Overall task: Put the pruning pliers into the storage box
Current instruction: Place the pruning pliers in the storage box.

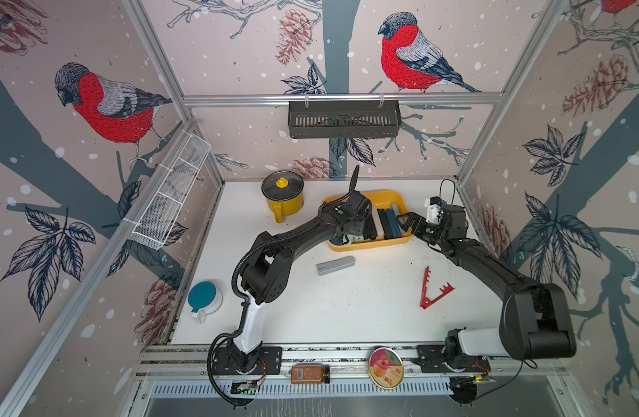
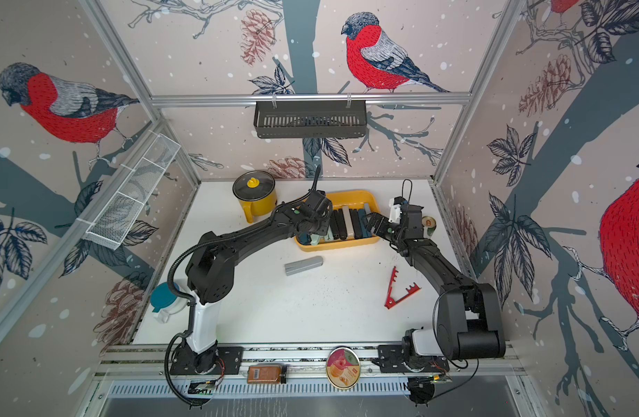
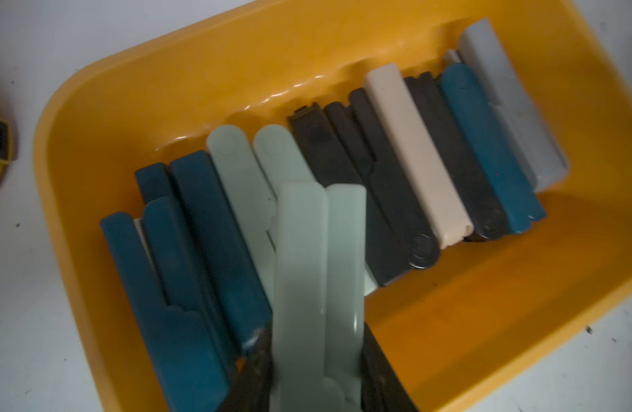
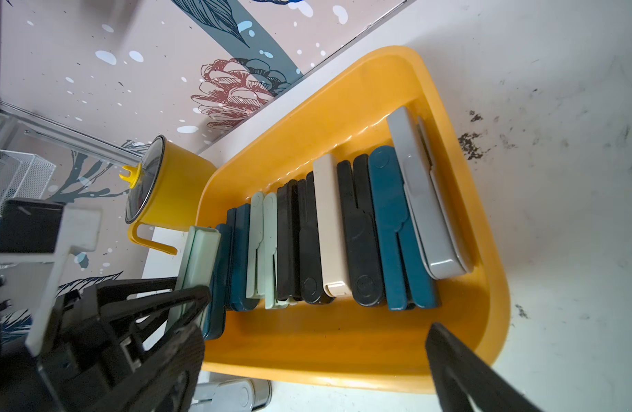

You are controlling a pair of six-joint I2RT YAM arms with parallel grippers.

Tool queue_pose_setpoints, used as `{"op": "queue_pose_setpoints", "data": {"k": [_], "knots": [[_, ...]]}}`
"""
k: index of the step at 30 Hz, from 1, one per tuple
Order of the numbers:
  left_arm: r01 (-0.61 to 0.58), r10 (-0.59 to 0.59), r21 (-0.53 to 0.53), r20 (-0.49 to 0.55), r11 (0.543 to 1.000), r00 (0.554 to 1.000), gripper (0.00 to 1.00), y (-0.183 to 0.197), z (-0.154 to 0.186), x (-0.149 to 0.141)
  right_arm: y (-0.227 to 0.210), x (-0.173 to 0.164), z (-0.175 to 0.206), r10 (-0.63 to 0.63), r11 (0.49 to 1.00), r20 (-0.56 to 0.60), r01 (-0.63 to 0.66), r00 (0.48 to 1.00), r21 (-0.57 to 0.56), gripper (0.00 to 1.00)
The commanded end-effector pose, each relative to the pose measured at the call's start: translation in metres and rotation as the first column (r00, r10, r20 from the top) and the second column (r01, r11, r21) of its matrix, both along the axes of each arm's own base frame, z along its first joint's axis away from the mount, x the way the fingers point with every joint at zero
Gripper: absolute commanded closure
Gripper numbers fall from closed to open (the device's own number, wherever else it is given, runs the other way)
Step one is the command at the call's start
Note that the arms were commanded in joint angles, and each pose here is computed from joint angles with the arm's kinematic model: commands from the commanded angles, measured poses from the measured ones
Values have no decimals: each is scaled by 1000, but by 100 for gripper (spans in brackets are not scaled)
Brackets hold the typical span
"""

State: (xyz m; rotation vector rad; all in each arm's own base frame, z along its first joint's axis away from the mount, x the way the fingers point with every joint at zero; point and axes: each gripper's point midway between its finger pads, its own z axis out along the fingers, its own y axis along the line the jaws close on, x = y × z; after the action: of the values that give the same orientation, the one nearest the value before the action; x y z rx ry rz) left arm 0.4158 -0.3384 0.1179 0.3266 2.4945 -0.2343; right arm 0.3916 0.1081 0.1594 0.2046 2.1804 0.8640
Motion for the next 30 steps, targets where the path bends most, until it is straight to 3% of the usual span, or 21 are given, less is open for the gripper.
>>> {"op": "queue_pose_setpoints", "data": {"k": [1, 5, 14, 30], "knots": [[-131, 131, -22, 17, 991, 991, 99, 14, 1, 16, 1, 2, 7, 4, 1000, 26, -4, 1000, 5, 3], [-176, 178, -57, 34, 983, 983, 99, 14, 1, 27, 1, 2, 6, 6, 1000, 24, -6, 1000, 6, 3], [-264, 265, -31, 16, 964, 964, 97, 17, -20, 42, 1, 2, 8, 12, 1000, 26, -12, 1000, 7, 3], [-352, 351, 35, 20, 935, 936, 78, 29, -40, 44, -12, 0, 2, 13, 1000, 10, -13, 1000, 6, 3]]}}
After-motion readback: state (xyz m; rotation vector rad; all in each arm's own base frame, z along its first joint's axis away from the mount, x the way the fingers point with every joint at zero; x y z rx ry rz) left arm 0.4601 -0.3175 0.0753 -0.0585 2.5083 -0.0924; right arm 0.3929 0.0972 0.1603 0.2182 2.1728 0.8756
